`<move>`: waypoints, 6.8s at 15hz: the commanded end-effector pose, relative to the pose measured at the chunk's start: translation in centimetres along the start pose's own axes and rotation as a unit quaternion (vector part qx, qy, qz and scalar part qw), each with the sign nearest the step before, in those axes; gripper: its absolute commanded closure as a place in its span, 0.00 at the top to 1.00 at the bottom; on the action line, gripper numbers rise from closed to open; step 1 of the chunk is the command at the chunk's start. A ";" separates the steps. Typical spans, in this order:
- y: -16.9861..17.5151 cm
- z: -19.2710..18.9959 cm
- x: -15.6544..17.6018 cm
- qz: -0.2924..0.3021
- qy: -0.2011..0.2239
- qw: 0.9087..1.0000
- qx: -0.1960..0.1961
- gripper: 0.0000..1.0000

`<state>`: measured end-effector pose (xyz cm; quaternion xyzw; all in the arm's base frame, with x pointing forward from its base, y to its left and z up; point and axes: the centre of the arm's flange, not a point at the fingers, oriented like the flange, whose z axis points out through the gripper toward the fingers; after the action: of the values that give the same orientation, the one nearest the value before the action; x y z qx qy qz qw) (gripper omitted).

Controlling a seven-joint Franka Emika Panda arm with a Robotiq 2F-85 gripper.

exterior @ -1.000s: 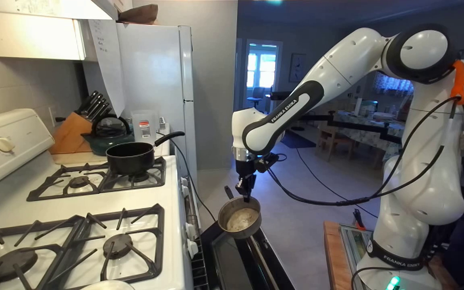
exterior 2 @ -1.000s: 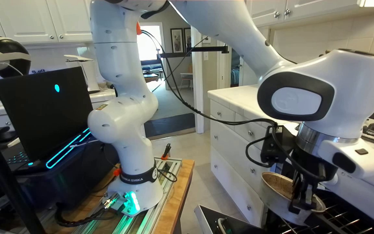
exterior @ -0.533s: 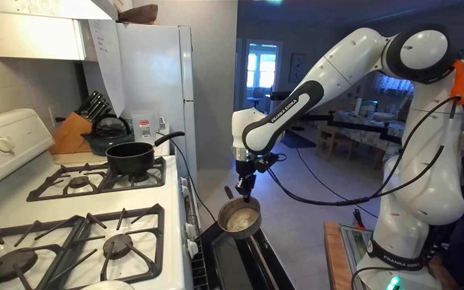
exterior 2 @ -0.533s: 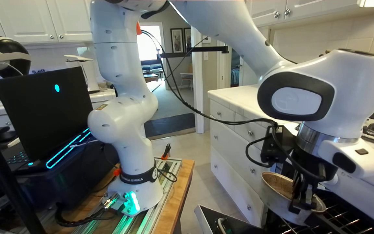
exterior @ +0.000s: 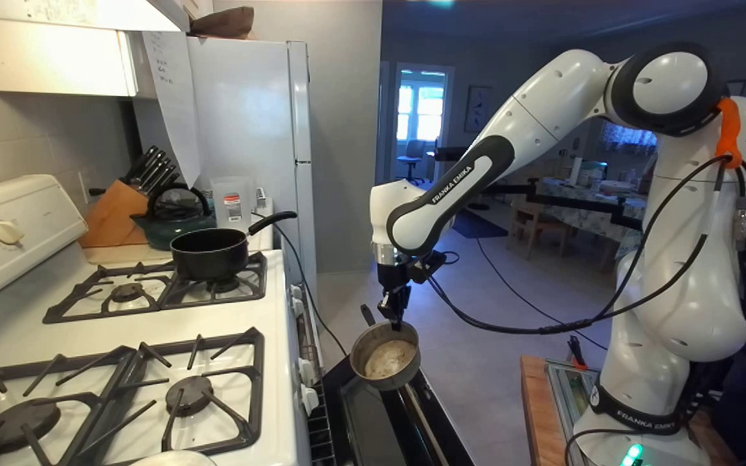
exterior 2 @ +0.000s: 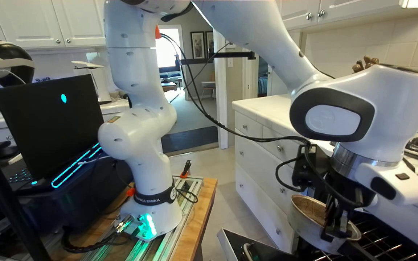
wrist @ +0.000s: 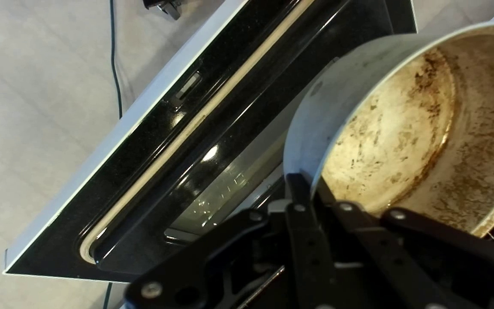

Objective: Put the silver pan in the open oven.

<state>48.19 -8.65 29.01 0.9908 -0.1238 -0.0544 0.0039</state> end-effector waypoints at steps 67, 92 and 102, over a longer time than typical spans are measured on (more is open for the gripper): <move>-10.7 16.4 16.1 -0.097 0.072 0.991 0.063 0.02; -11.1 19.1 17.9 -0.095 0.068 0.992 0.054 0.02; -10.8 19.2 17.8 -0.100 0.065 0.992 0.040 0.36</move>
<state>65.09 -2.24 8.35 0.9984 -0.0337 0.0190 -0.0412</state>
